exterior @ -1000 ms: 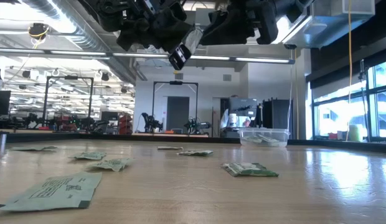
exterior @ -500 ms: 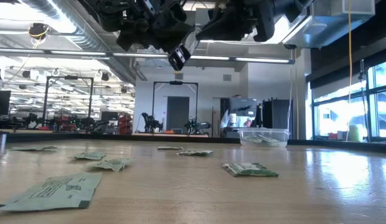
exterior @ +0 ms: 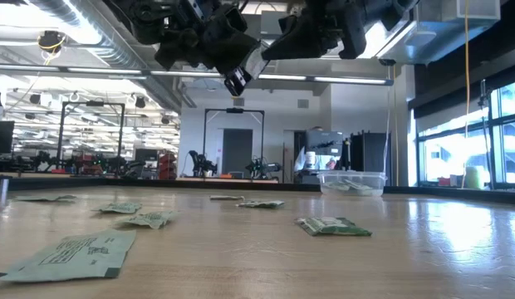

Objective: Pick and place Stevia / Truvia into bins
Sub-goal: Put the dark green truvia packet into the transparent container

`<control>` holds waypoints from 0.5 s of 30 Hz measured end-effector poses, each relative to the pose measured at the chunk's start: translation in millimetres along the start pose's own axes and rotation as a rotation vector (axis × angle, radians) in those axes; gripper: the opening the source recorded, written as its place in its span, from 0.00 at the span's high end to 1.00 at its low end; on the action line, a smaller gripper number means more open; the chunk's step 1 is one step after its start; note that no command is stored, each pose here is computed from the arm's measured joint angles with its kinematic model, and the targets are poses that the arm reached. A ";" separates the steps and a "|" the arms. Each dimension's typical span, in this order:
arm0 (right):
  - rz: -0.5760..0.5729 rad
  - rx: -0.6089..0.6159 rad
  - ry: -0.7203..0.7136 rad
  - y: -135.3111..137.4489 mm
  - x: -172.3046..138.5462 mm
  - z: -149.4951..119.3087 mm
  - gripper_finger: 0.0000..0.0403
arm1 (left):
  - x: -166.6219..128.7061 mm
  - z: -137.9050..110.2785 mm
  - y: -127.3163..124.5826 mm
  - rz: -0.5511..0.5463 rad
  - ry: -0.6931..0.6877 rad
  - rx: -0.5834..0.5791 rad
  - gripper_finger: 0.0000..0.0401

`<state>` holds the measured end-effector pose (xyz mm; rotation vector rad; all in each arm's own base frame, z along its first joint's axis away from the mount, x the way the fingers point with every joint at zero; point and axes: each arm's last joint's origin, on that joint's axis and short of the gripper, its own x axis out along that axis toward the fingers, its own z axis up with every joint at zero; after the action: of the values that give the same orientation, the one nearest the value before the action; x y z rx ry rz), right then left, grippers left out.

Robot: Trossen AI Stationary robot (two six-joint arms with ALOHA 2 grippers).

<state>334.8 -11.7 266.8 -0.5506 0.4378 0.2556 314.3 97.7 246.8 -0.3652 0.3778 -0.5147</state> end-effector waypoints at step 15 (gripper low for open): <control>-0.246 0.360 0.476 -24.5 -53.3 -41.5 1.00 | -25.8 -22.8 19.2 0.487 0.208 -0.029 0.77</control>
<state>282.8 -61.1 270.9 -0.3015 0.8496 -0.1966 291.4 121.6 225.4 -0.2353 0.6550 -0.0693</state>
